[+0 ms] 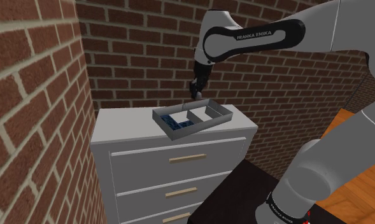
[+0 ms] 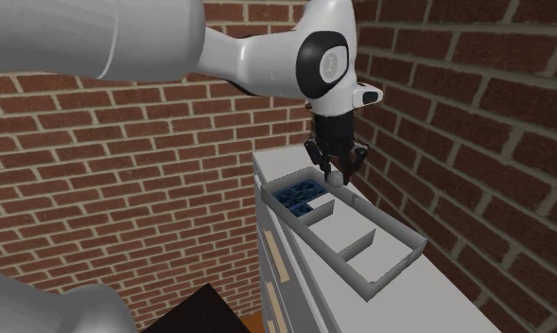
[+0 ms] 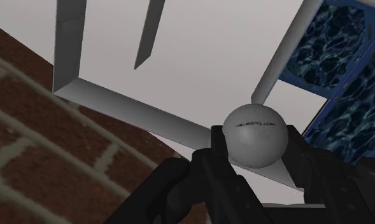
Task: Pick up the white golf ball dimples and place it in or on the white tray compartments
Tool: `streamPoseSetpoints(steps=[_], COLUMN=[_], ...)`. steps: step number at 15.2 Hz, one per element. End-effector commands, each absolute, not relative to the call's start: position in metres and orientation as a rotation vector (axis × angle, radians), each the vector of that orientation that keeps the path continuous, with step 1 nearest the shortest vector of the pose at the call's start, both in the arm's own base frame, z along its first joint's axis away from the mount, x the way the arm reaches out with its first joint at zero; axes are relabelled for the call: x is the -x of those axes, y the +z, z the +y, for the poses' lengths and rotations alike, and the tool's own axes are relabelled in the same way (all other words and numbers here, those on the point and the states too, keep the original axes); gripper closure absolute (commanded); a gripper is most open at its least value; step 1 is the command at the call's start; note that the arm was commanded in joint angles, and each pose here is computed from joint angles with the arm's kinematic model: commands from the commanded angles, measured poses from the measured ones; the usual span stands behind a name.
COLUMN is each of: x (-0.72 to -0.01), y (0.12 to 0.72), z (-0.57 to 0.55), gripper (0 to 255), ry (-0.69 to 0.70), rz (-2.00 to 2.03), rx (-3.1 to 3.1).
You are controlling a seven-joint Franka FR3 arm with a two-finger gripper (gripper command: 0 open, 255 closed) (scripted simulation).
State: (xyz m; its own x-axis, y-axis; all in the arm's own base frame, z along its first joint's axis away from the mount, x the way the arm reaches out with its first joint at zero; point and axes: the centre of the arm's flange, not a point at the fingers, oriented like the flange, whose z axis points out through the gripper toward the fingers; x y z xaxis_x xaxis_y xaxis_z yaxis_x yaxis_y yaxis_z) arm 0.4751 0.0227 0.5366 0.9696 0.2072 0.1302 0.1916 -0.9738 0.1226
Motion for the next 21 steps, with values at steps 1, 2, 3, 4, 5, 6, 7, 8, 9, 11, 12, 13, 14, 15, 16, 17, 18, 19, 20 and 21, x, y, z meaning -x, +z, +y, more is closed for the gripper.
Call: streamPoseSetpoints(steps=[1,2,3,4,5,6,7,8,9,11,12,13,14,15,16,17,18,19,20,21], x=[-0.475,-0.475,-0.475,-0.475,-0.475,-0.475,-0.475,-0.475,-0.475,-0.475,-0.475,-0.475,-0.475,-0.475,-0.475,-0.475,-0.475,-0.475,-0.475,-0.475], y=[0.527,0.522,0.517,0.511,0.506,0.501,0.496,0.49,0.485,0.474,0.47,0.47,0.47,0.47,0.47,0.47,0.47,0.47,0.47,0.47], z=[0.019,0.019,0.019,0.019,0.019,0.019,0.019,0.019,0.019,0.019,0.019,0.019,0.019,0.019,0.019,0.019,0.019,0.019,0.019,0.019], gripper=[255,255,255,255,255,255,255,255,255,255,255,255,255,255,255,255,255,255,255,0], ry=[0.216,0.216,0.216,0.216,0.216,0.216,0.216,0.216,0.216,0.216,0.216,0.216,0.216,0.216,0.216,0.216,0.216,0.216,0.216,0.216], rz=[0.307,0.307,0.307,0.307,0.307,0.307,0.307,0.307,0.307,0.307,0.307,0.307,0.307,0.307,0.307,0.307,0.307,0.307,0.307,0.307], rx=[-3.009,-3.009,-3.009,-3.009,-3.009,-3.009,-3.009,-3.009,-3.009,-3.009,-3.009,-3.009,-3.009,-3.009,-3.009,-3.009,-3.009,-3.009,-3.009,-3.009])
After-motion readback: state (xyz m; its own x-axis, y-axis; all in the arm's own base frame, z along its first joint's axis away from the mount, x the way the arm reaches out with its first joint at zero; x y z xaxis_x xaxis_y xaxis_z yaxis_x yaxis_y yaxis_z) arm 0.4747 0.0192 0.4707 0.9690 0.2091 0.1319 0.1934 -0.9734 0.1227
